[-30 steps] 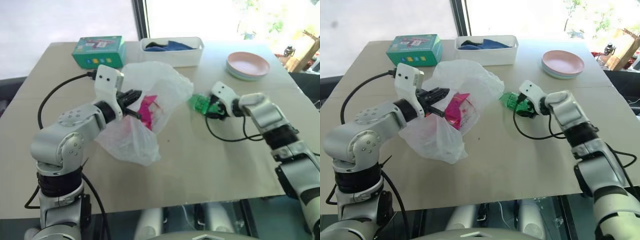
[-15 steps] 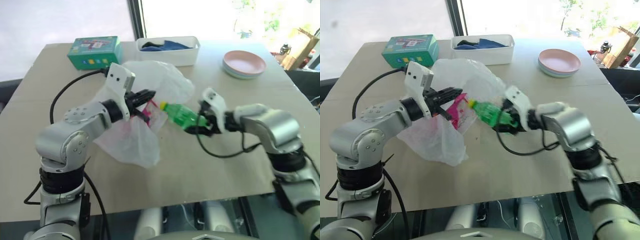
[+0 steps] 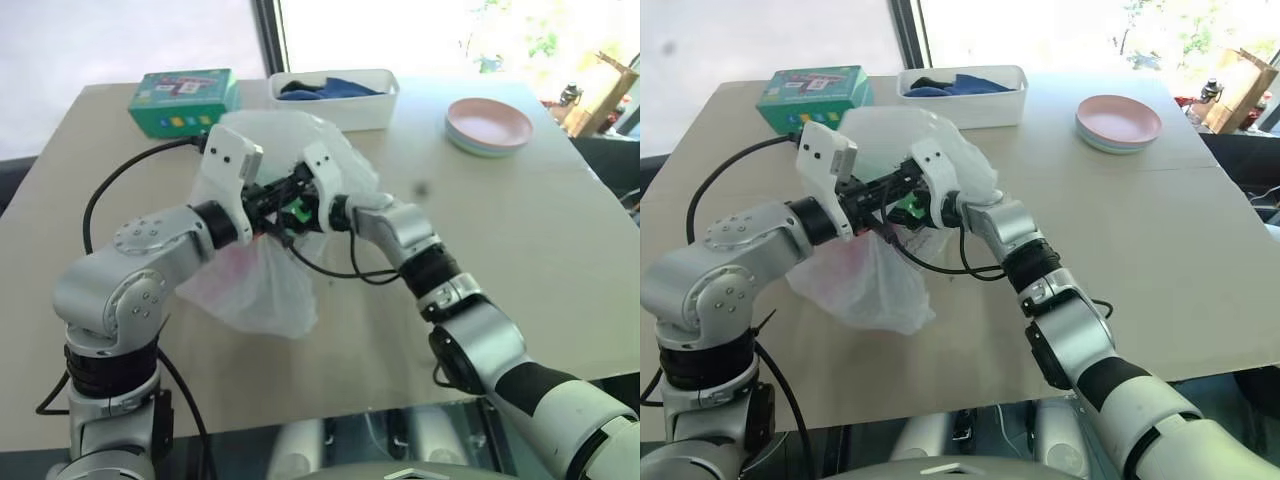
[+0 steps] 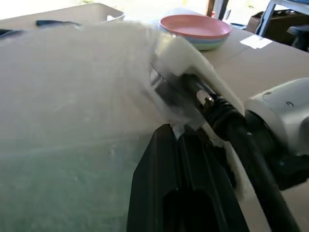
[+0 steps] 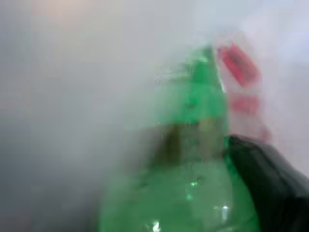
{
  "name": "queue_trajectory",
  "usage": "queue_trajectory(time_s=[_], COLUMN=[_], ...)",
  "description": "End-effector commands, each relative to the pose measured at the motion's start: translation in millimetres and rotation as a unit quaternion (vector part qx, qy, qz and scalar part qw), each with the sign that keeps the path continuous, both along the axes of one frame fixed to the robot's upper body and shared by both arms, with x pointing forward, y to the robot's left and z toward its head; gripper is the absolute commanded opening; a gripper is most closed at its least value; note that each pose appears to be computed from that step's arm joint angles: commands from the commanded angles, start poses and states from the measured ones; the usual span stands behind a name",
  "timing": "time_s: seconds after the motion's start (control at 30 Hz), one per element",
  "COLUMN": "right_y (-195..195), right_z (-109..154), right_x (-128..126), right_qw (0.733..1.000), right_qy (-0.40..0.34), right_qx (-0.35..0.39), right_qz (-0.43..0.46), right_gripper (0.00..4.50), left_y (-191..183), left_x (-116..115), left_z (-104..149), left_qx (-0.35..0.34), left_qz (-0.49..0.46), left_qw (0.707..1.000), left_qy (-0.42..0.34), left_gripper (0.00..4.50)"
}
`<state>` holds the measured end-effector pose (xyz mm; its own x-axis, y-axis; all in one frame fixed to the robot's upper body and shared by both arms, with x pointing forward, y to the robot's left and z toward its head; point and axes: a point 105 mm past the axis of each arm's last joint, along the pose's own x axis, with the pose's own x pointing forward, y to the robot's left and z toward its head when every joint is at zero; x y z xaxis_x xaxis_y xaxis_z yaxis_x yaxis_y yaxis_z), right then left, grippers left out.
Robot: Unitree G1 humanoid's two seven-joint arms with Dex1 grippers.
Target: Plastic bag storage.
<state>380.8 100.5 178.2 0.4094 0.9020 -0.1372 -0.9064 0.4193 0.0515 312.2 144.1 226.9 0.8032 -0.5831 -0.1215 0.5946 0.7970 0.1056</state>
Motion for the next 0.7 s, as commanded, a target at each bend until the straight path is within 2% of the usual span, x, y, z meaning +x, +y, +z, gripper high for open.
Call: queue_trajectory(time_s=[0.03,0.17,0.37,0.47,0.57,0.7], right_y=[-15.3,-57.5,-109.5,-127.5,-133.4,-119.5], right_z=[20.7,32.0,47.2,47.4,48.4,37.5], right_x=[2.1,-14.9,-38.9,-22.7,0.6,31.5], right_qw=[0.997,0.994,0.986,0.975,0.965,0.967], right_qy=[-0.071,-0.110,-0.159,-0.179,-0.180,-0.150], right_qx=[0.026,0.017,-0.032,-0.078,-0.082,-0.082], right_qz=[-0.011,0.017,-0.030,-0.107,-0.172,-0.189], right_gripper=[4.48,4.48,4.48,4.48,4.48,4.48], left_y=[0.5,3.5,2.6,1.4,-1.0,0.7], left_x=[-4.6,2.0,9.9,11.5,10.9,8.8], left_z=[11.2,7.7,6.6,6.9,7.3,8.9], left_qx=[-0.002,-0.010,-0.017,-0.022,-0.020,-0.014], left_qz=[0.005,0.020,0.019,0.012,0.004,0.002], left_qw=[1.000,0.999,0.999,0.999,0.999,1.000], left_qy=[-0.028,-0.023,-0.023,-0.023,-0.024,-0.027], left_gripper=[0.00,0.00,0.00,0.00,0.00,0.00])
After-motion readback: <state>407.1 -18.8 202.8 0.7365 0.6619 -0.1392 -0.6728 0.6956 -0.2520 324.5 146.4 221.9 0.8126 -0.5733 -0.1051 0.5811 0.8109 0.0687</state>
